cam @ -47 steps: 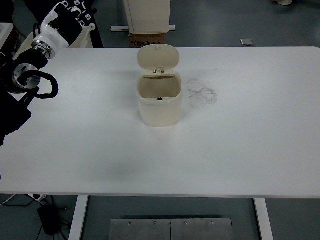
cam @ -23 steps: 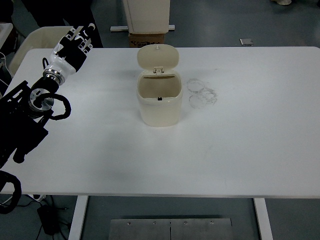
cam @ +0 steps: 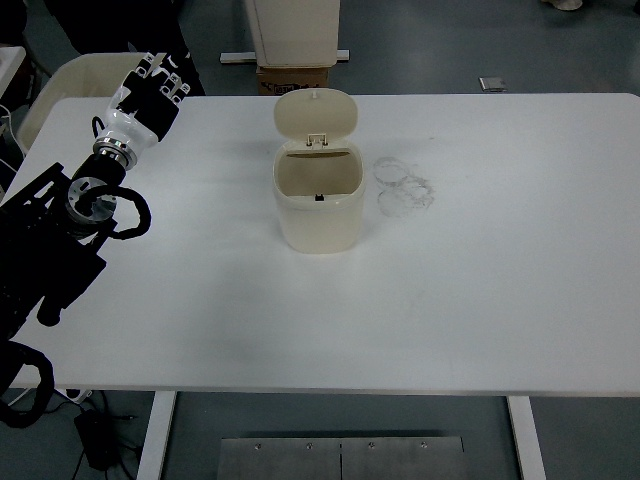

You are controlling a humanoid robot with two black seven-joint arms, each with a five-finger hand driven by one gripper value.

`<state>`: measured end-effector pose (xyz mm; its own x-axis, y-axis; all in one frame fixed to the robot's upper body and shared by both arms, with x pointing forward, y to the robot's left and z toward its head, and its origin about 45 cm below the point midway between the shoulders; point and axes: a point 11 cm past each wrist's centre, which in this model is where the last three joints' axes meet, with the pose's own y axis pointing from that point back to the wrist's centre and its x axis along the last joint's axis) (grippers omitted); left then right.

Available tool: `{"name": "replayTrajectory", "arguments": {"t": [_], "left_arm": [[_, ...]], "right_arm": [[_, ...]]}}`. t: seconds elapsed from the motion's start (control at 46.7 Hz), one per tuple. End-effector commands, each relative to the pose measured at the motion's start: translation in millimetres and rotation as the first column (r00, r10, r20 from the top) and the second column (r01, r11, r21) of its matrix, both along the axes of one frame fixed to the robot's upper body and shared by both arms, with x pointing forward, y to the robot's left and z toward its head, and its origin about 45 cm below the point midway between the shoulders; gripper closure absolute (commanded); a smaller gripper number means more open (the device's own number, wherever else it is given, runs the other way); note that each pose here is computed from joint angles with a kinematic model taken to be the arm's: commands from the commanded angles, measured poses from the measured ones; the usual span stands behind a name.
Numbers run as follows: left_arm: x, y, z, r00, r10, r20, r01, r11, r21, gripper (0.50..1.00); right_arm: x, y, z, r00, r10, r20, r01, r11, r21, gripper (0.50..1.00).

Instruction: Open trash can

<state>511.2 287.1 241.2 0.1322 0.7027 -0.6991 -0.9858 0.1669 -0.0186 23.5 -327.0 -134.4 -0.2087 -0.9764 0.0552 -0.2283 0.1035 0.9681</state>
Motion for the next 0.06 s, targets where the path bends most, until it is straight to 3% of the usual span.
{"name": "replayTrajectory", "arguments": {"t": [0.0,0.043], "left_arm": [[-1.2,0.4,-2.8,1.000,0.001,-0.005,-0.001,1.000,-0.005,0.500],[-1.2,-0.3,-3.1,1.000,0.001,-0.006,-0.001,1.000,-0.005,0.500]], "right_arm": [[-0.1,0.0,0.0,1.000,0.000,0.000,0.000,1.000,0.000,0.507],[0.2,-0.2,0.1,1.000,0.000,0.002,0.000,1.000,-0.002,0.507]]}}
